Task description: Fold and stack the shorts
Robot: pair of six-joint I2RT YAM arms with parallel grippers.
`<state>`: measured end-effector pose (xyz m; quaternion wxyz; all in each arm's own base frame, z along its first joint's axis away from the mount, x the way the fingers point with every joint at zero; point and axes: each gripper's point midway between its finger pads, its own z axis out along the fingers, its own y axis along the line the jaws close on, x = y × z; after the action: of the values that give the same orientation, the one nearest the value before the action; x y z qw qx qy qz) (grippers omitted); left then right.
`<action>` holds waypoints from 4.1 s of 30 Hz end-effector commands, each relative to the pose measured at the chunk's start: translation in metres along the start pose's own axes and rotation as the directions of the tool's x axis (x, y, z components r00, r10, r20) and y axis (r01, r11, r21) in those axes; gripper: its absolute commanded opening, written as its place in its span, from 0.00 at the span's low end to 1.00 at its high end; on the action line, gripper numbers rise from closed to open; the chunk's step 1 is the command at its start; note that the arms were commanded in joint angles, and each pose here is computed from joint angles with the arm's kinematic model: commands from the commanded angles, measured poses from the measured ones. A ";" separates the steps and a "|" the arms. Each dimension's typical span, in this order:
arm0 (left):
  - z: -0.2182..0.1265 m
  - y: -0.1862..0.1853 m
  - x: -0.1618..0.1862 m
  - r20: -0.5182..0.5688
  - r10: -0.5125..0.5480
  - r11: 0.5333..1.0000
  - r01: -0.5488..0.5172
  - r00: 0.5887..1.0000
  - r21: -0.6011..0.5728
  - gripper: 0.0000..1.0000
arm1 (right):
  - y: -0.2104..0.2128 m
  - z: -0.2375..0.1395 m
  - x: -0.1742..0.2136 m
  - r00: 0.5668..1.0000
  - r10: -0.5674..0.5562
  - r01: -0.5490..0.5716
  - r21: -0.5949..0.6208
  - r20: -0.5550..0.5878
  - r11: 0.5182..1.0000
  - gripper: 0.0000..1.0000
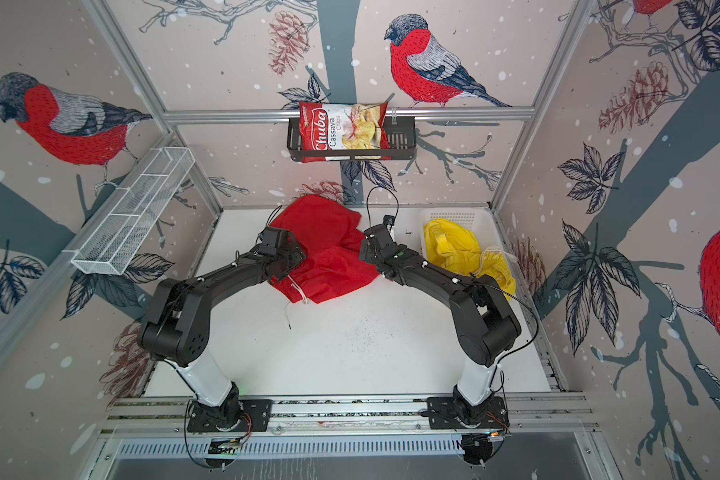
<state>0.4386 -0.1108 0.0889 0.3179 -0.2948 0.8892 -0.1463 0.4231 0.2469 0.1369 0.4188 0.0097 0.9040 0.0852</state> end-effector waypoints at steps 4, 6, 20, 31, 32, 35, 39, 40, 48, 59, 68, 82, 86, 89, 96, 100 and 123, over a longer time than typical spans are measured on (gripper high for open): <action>0.004 0.036 -0.013 0.050 0.105 0.960 -0.088 0.993 -0.264 0.74 | 0.007 0.004 -0.003 1.000 0.019 -0.019 -0.060 -0.002 0.998 0.97; 0.012 0.036 -0.022 0.058 0.133 0.943 -0.109 0.989 -0.315 0.73 | 0.006 0.002 -0.003 1.000 0.024 -0.024 -0.080 -0.001 0.997 0.95; 0.004 -0.023 -0.075 0.122 0.348 0.878 -0.277 0.930 -0.390 0.00 | -0.032 -0.010 -0.005 0.994 0.105 -0.106 -0.145 -0.013 0.984 0.50; -0.198 -0.207 -0.078 0.434 0.527 0.666 -0.672 0.731 0.323 0.00 | 0.013 -0.022 -0.004 0.997 0.075 -0.078 -0.331 -0.021 0.940 0.22; -0.225 -0.215 -0.079 0.490 0.499 0.620 -0.689 0.715 0.374 0.00 | 0.023 -0.020 0.003 0.997 0.074 -0.082 -0.346 -0.036 0.935 0.22; -0.295 -0.229 -0.079 0.604 0.435 0.490 -0.738 0.668 0.464 0.00 | 0.066 -0.019 0.033 0.995 0.053 -0.086 -0.422 -0.089 0.903 0.22; -0.359 -0.236 -0.073 0.689 0.379 0.343 -0.786 0.617 0.515 0.00 | 0.153 -0.037 0.091 0.987 -0.047 -0.051 -0.571 -0.156 0.819 0.24; -0.367 -0.236 -0.070 0.698 0.377 0.315 -0.793 0.609 0.522 0.00 | 0.173 -0.044 0.102 0.984 -0.070 -0.043 -0.604 -0.163 0.796 0.25; -0.357 -0.221 -0.063 0.708 0.438 0.299 -0.832 0.554 0.467 0.00 | 0.236 -0.125 0.131 0.988 -0.128 0.001 -0.824 -0.087 0.567 0.24; -0.325 -0.185 -0.018 0.683 0.553 0.154 -0.865 0.476 0.478 0.00 | 0.040 -0.173 0.017 0.967 0.032 0.111 -0.529 0.253 0.841 0.58; -0.366 -0.156 0.033 0.688 0.537 -0.044 -0.798 0.488 0.601 0.00 | 0.002 -0.066 0.039 0.989 -0.039 -0.022 -0.400 -0.142 0.916 0.57; -0.400 -0.116 0.055 0.683 0.522 -0.039 -0.786 0.510 0.617 0.00 | 0.067 0.004 0.087 0.913 -0.069 -0.214 -0.614 -0.402 0.760 0.75; -0.388 -0.113 0.056 0.653 0.551 -0.009 -0.778 0.520 0.628 0.00 | 0.066 0.007 0.122 0.881 -0.086 -0.237 -0.590 -0.466 0.772 0.74; -0.375 -0.112 0.061 0.614 0.583 0.005 -0.758 0.532 0.652 0.00 | 0.055 0.002 0.138 0.878 -0.081 -0.225 -0.556 -0.473 0.800 0.74; -0.347 -0.100 0.067 0.544 0.625 0.082 -0.740 0.560 0.667 0.00 | 0.030 -0.015 0.159 0.886 -0.127 -0.108 -0.464 -0.447 0.879 0.11; -0.339 -0.097 0.060 0.535 0.621 0.132 -0.750 0.572 0.649 0.00 | 0.015 -0.015 0.123 0.934 -0.081 -0.071 -0.405 -0.347 0.912 0.00; -0.186 -0.044 -0.051 0.259 0.598 0.764 -0.637 0.758 0.101 0.00 | -0.056 -0.111 0.077 0.978 0.203 -0.185 -0.255 0.044 0.949 0.23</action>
<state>0.3632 -0.1134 0.2874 0.4781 0.0728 0.8686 -0.1083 0.3114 0.1831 0.1696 0.4577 0.0186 0.8529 0.2503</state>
